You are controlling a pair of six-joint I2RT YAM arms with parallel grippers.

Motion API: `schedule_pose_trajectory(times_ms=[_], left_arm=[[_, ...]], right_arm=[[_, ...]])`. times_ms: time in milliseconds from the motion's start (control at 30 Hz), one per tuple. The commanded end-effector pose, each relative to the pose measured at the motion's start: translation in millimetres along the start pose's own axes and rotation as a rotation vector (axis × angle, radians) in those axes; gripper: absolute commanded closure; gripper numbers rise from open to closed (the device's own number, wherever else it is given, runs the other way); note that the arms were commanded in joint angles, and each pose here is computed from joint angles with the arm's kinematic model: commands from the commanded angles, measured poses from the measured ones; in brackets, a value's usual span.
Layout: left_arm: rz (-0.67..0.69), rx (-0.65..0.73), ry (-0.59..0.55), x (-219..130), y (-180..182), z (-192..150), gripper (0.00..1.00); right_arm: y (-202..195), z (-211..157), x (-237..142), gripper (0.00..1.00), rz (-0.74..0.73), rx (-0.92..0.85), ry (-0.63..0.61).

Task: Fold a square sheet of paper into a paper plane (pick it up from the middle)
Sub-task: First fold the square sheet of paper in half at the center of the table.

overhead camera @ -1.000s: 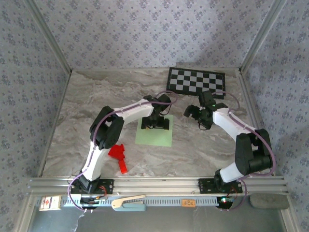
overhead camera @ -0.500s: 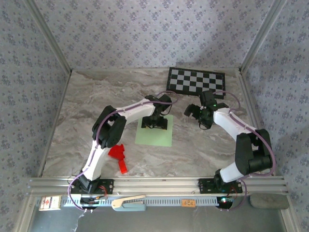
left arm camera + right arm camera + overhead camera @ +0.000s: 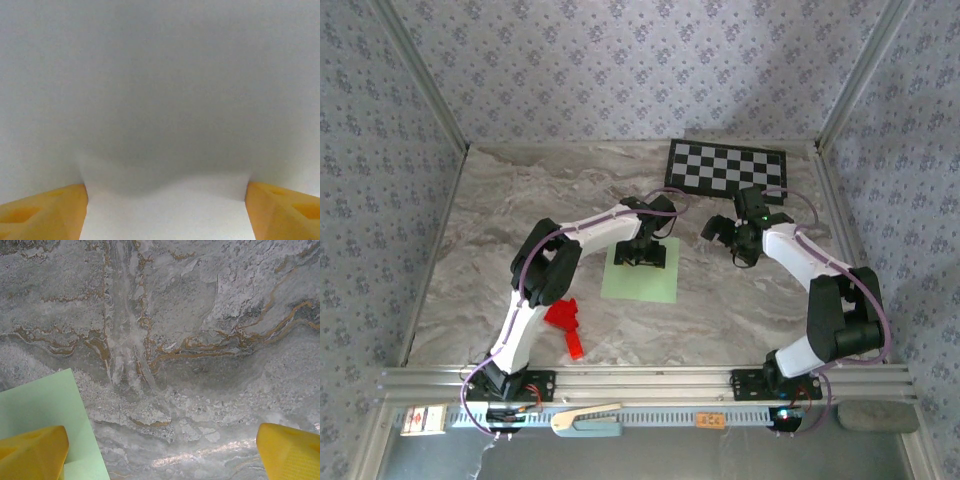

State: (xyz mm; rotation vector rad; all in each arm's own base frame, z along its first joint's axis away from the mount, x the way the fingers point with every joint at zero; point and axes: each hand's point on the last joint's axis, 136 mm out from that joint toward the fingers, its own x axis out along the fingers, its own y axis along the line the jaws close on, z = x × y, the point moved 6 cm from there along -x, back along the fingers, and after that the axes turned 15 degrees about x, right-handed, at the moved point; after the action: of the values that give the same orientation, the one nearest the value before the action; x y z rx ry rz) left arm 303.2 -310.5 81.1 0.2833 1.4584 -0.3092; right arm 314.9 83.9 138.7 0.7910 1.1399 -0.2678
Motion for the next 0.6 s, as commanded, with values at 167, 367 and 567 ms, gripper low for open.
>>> schedule_pose_trajectory(times_ms=[167,367,567], left_arm=[[0.025,0.000,0.038,13,5,-12,0.20],[0.007,-0.006,0.003,1,3,-9,0.30],[-0.065,-0.004,-0.075,-26,0,-3,0.48]], right_arm=[[-3,-1,0,0.02,0.003,0.013,0.009],[-3,-1,0,0.03,0.009,0.019,0.009],[-1,0,-2,0.03,0.025,0.024,0.002]])
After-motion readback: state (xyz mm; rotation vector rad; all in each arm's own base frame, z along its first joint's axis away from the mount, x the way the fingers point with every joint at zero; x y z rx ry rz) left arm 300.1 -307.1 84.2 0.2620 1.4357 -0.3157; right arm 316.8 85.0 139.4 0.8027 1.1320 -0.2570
